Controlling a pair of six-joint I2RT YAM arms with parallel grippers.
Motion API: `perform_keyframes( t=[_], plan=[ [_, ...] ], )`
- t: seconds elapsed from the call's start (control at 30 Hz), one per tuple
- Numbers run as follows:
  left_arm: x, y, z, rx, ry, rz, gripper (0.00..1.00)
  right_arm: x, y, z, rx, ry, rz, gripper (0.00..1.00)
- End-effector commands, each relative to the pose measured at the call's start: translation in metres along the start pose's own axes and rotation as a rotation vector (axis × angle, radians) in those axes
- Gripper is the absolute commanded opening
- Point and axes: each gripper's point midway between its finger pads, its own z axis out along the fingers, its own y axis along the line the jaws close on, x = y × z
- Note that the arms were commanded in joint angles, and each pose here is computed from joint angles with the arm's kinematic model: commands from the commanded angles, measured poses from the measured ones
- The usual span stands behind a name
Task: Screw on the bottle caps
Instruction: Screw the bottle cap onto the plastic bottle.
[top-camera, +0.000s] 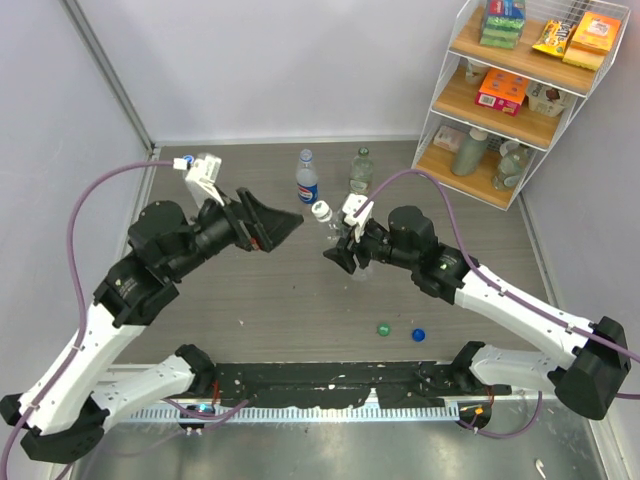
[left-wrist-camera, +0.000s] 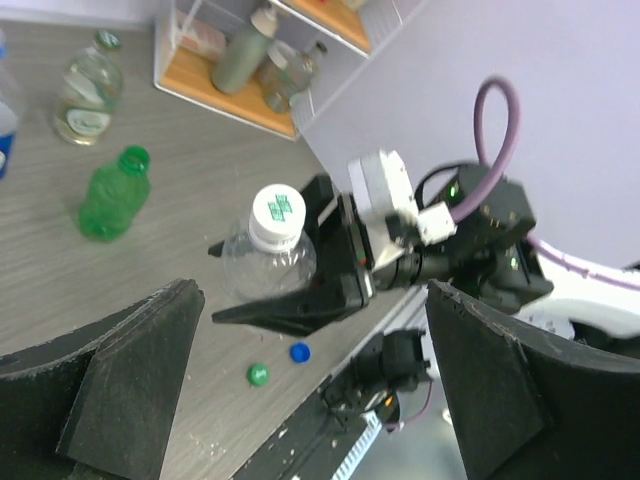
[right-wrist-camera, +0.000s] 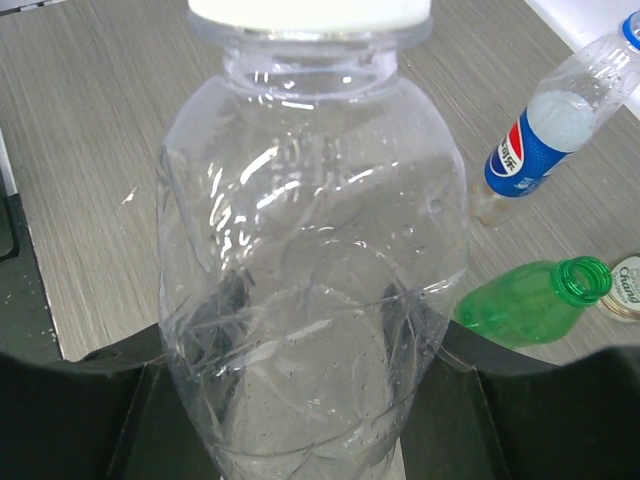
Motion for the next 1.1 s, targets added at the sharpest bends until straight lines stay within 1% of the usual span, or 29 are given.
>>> perform_keyframes(
  t=[0.0, 0.07, 0.17, 0.2, 0.3, 0.33, 0.37, 0.47, 0.6, 0.67, 0.77, 0.83, 1.07],
  plan=[
    [-0.015, 0.015, 0.012, -0.159, 0.009, -0.042, 0.96, -0.017, -0.014, 0.000, 0.066, -0.063, -0.051, 0.01],
    [-0.008, 0.020, 0.022, -0.193, 0.064, -0.052, 0.95, -0.016, -0.018, -0.001, 0.087, -0.069, -0.062, 0.01],
    [-0.002, 0.026, 0.034, -0.223, 0.106, -0.066, 0.93, -0.017, -0.024, 0.005, 0.117, -0.094, -0.072, 0.01],
    [-0.002, 0.027, 0.036, -0.228, 0.108, -0.074, 0.91, -0.023, -0.026, 0.007, 0.130, -0.122, -0.076, 0.01],
    [-0.001, 0.031, 0.040, -0.253, 0.106, -0.089, 0.88, -0.020, -0.030, 0.011, 0.154, -0.164, -0.110, 0.01],
    [-0.004, 0.035, 0.040, -0.277, 0.084, -0.092, 0.88, -0.027, -0.032, 0.011, 0.168, -0.205, -0.127, 0.01],
    [-0.006, 0.034, 0.040, -0.275, 0.073, -0.099, 0.88, -0.020, -0.034, 0.012, 0.178, -0.197, -0.134, 0.01],
    [-0.010, 0.031, 0.044, -0.254, 0.054, -0.116, 0.87, -0.023, -0.039, 0.015, 0.208, -0.228, -0.161, 0.01],
    [-0.014, 0.029, 0.049, -0.248, 0.039, -0.119, 0.86, -0.020, -0.039, 0.018, 0.209, -0.231, -0.162, 0.01],
    [-0.013, 0.029, 0.054, -0.250, 0.058, -0.109, 0.82, -0.019, -0.039, 0.018, 0.209, -0.235, -0.158, 0.01],
    [-0.010, 0.033, 0.060, -0.273, 0.091, -0.094, 0.80, -0.020, -0.040, 0.017, 0.220, -0.241, -0.155, 0.01],
    [-0.010, 0.035, 0.064, -0.280, 0.098, -0.090, 0.76, -0.020, -0.037, 0.017, 0.199, -0.244, -0.162, 0.01],
    [-0.010, 0.033, 0.073, -0.271, 0.107, -0.088, 0.76, -0.006, -0.039, 0.024, 0.203, -0.182, -0.167, 0.01]
  ],
)
